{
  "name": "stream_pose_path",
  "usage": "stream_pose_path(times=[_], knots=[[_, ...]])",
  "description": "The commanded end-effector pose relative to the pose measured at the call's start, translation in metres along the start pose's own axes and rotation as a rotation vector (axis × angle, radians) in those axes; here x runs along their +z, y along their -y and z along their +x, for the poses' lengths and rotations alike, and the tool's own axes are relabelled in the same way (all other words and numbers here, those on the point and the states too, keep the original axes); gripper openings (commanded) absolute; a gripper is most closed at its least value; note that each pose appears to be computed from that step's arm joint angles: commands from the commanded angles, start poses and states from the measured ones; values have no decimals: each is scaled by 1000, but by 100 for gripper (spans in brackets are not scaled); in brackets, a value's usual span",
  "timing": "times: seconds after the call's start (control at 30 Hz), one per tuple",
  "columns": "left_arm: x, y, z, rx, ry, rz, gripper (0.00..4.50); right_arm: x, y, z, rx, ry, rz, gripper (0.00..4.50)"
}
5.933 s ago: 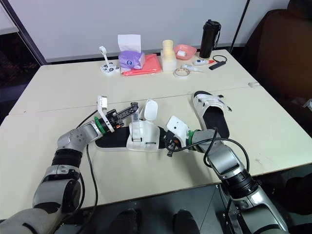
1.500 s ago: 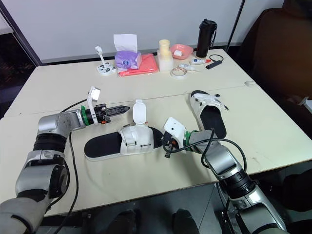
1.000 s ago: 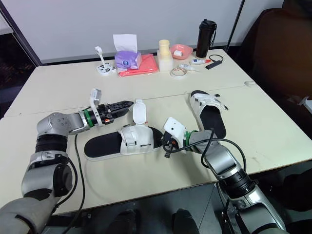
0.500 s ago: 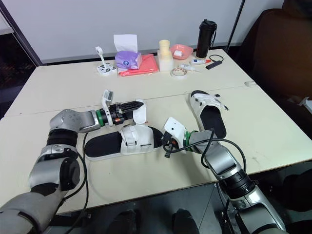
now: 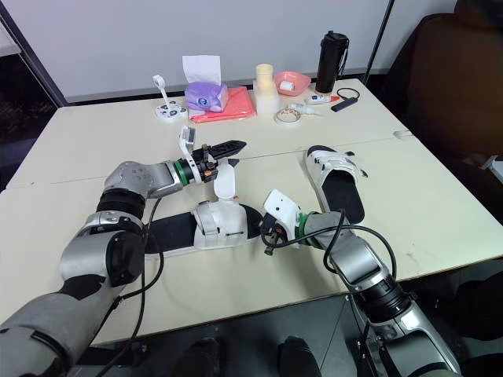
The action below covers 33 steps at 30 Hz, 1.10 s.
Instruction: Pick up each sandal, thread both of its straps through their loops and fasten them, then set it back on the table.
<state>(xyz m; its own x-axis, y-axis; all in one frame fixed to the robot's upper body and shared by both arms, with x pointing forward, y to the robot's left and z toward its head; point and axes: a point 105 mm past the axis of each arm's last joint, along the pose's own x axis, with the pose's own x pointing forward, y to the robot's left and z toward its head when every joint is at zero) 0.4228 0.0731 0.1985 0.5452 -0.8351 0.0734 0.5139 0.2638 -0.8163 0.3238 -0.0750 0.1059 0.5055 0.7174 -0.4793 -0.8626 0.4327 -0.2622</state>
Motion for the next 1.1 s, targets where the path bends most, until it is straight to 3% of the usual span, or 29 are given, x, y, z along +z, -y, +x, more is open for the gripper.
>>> stream_pose_path(times=[0.03, 0.23, 0.8, 0.9, 1.1], knots=[[19, 28, 4, -88, 44, 46, 447, -13, -5, 1, 10, -44, 22, 0], [19, 38, 4, -123, 30, 80, 447, -11, -4, 2, 12, -42, 20, 0], [25, 32, -9, -94, 48, 136, 447, -11, -5, 4, 20, -44, 15, 0], [27, 34, -8, -104, 60, 135, 368, -11, -4, 4, 20, -44, 13, 0], [31, 38, -11, -119, 73, 141, 52, -12, -5, 3, 20, -47, 13, 0]])
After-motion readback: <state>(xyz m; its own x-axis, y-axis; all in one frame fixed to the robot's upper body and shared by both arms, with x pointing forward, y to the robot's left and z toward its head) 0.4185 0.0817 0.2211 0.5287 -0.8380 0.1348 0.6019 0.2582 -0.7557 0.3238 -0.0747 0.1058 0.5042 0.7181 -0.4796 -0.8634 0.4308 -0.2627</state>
